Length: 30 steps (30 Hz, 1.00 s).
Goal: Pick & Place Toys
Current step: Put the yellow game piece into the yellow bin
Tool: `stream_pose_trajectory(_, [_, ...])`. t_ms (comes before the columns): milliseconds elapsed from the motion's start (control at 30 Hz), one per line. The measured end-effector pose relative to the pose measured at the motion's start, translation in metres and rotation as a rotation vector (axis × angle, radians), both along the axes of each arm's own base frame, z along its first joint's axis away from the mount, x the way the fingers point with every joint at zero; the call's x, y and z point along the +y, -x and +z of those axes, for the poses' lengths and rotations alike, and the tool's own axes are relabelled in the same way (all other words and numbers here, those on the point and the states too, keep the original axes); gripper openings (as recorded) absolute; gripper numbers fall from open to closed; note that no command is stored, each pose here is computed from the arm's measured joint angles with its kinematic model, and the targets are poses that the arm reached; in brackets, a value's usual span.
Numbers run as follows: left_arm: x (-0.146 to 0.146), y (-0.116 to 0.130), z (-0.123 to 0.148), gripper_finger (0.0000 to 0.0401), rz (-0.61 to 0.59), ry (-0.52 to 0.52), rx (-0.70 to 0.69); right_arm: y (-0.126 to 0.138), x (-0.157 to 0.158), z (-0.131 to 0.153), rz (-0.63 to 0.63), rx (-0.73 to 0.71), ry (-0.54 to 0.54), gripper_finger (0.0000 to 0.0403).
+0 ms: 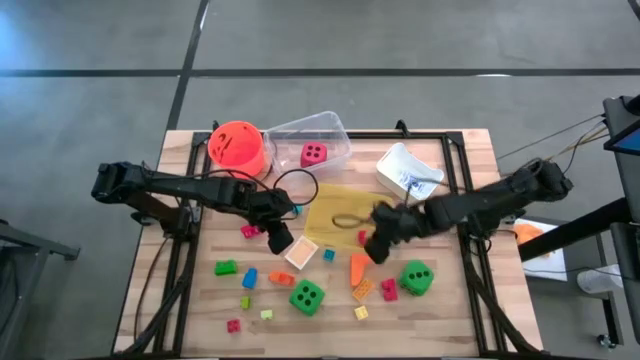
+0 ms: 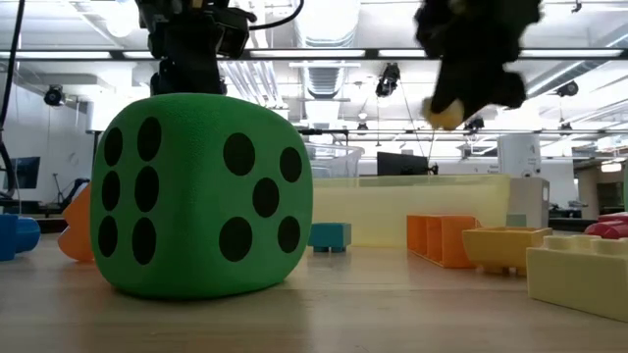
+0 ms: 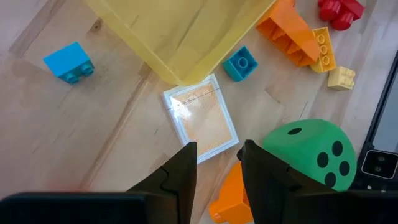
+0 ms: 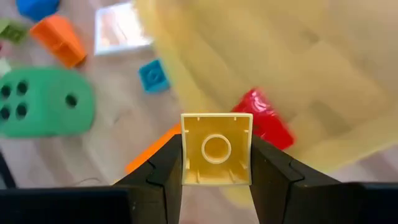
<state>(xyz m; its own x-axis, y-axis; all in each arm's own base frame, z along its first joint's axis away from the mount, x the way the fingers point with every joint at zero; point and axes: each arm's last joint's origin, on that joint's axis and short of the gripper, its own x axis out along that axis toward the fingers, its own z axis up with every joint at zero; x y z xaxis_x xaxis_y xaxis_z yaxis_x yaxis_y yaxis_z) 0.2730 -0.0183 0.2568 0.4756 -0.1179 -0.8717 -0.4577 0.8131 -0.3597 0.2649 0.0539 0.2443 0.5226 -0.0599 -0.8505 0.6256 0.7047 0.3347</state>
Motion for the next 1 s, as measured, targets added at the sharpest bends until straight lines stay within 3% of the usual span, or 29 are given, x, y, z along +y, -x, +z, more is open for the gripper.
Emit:
stream_pose_trajectory(133, [0.0,0.0,0.0,0.0121,-0.008,0.016,0.002,-0.008,-0.037,-0.007,-0.013,0.058,0.017,0.0127])
stream_pose_trajectory(300, [-0.001,0.002,-0.001,0.0121,0.005,0.049,0.026,-0.015,-0.063,-0.022,0.09,0.139,0.093,0.0127])
stream_pose_trajectory(533, [-0.011,0.009,-0.004,0.0121,-0.045,0.076,0.098,-0.026,-0.071,-0.054,0.252,0.271,0.14,0.0127])
stream_pose_trajectory(1000, [-0.013,0.015,-0.006,0.0121,-0.056,0.065,0.164,-0.036,-0.078,-0.09,0.281,0.381,0.114,0.0127])
